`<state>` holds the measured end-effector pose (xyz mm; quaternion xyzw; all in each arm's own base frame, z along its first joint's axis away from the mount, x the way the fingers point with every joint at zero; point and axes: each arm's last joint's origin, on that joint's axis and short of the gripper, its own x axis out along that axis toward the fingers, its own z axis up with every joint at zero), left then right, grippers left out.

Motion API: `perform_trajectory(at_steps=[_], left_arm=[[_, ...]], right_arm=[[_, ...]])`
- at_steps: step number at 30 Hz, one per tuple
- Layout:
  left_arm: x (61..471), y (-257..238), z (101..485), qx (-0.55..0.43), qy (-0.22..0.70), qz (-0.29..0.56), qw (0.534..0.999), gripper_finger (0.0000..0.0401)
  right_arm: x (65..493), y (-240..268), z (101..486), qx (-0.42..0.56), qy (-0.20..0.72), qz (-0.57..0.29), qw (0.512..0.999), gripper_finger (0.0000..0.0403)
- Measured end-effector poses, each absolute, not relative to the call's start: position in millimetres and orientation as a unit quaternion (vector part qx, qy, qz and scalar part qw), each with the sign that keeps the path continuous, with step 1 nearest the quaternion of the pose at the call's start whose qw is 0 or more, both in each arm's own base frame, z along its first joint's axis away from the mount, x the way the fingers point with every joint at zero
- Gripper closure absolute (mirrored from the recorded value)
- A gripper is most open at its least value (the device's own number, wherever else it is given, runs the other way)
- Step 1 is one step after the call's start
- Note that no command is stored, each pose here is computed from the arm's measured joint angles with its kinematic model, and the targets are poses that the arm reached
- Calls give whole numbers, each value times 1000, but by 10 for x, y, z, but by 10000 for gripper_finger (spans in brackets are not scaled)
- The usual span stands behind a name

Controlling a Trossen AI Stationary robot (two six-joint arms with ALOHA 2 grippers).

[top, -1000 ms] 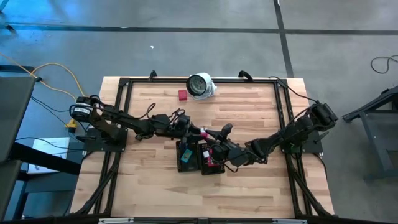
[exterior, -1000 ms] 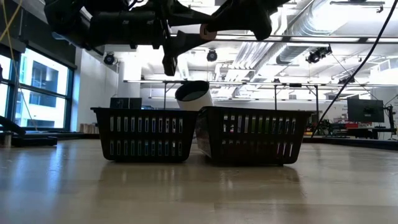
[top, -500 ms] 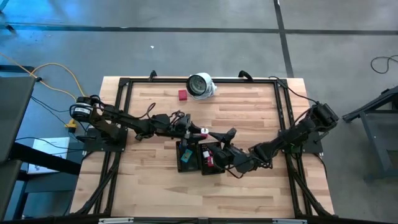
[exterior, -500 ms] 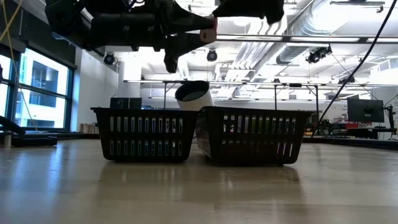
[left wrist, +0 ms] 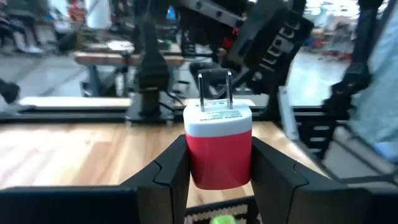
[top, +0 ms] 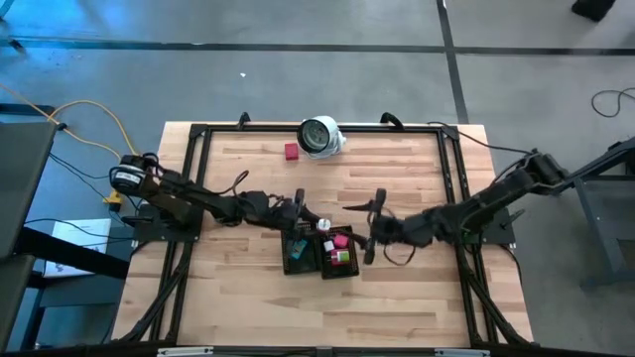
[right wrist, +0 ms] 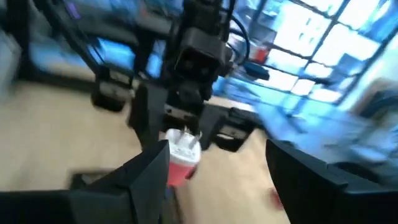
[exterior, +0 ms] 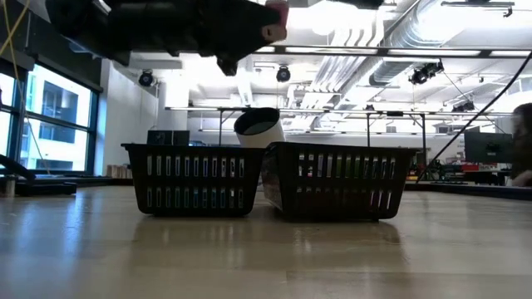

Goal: Pick & Place Office items
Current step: Put the pink and white charger adapter into the right black bin

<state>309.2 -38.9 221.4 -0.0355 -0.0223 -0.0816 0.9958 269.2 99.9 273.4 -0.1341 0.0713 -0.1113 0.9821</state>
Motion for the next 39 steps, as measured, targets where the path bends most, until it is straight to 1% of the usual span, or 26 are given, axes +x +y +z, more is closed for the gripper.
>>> perform_trajectory(at_steps=[4,8,19,39], left_arm=[[3073,-440,2226,-5,-19,-50,999,276],[3074,-426,2207,5,-10,-42,999,276],[3132,-321,2297,19,-24,-20,999,276],[3163,-356,2368,24,-35,-44,998,276]], right_arm=[[2660,784,2582,-57,16,-61,996,151],[2685,683,2566,-28,-29,-40,998,151],[2931,548,2277,-7,-18,-23,1000,150],[2938,541,2288,-8,-28,-24,999,150]])
